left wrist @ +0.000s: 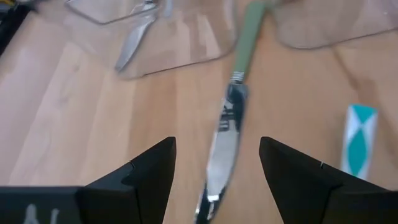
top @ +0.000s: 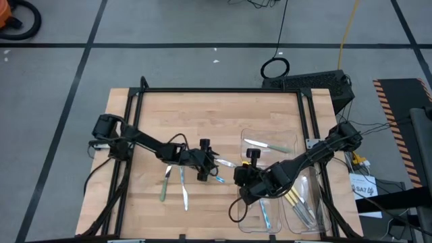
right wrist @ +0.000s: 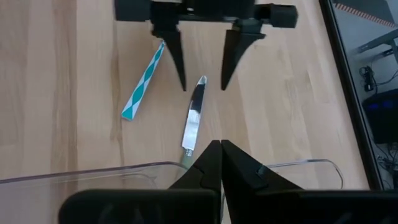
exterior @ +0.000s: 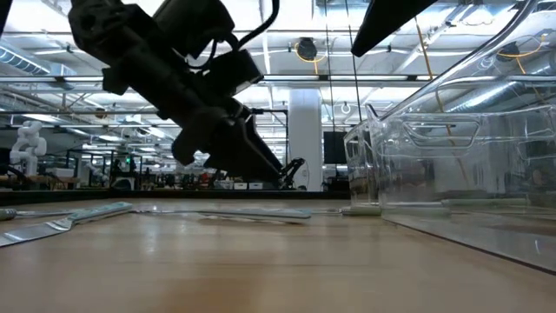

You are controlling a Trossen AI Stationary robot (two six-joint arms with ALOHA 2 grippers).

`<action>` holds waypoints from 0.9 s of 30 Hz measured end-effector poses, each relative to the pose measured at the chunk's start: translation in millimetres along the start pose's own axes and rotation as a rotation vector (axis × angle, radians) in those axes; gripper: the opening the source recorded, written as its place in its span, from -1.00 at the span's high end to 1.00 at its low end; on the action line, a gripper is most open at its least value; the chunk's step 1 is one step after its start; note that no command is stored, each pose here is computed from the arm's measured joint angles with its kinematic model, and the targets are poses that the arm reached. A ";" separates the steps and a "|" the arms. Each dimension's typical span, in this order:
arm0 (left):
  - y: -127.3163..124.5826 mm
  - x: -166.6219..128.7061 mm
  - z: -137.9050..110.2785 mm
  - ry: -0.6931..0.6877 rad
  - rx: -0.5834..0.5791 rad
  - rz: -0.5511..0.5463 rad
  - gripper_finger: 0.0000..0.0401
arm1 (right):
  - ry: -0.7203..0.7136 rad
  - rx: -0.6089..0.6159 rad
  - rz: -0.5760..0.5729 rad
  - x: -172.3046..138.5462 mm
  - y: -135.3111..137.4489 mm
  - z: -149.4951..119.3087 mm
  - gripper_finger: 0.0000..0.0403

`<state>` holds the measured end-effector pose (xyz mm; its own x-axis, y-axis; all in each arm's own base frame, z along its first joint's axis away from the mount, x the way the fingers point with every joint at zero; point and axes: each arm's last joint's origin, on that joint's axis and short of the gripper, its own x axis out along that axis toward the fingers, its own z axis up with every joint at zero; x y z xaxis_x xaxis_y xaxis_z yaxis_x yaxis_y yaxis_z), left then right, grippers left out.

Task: Sort silverware by color (type)
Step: Put the green knife into the top transparent bin

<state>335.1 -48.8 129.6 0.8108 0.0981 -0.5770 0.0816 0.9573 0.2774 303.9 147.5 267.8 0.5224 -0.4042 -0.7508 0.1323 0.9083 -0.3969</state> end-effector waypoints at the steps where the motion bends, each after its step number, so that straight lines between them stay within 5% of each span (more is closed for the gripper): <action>1: 3.1 0.7 -0.6 0.002 -0.014 0.005 -0.19 | 0.000 -0.001 0.001 0.0 0.1 0.0 1.00; 9: 13.7 14.5 -21.8 0.096 -0.060 -0.061 -0.19 | -0.002 -0.005 0.001 0.0 0.1 0.2 1.00; 14: 14.3 24.9 -26.7 0.086 -0.048 0.038 -0.19 | -0.003 -0.005 0.001 0.1 0.2 0.3 1.00; 20: 14.8 26.2 -28.4 0.094 -0.042 0.023 -0.18 | -0.001 -0.006 0.001 0.1 0.2 0.1 1.00; 27: 10.0 17.9 -19.7 0.060 0.002 -0.001 0.12 | -0.001 -0.016 0.001 0.1 0.2 0.1 1.00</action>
<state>339.0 -32.1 106.9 0.7744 0.1137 -0.6223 0.0836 0.9567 0.2788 304.1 147.7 267.7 0.5235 -0.4029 -0.7507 0.1177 0.9069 -0.4046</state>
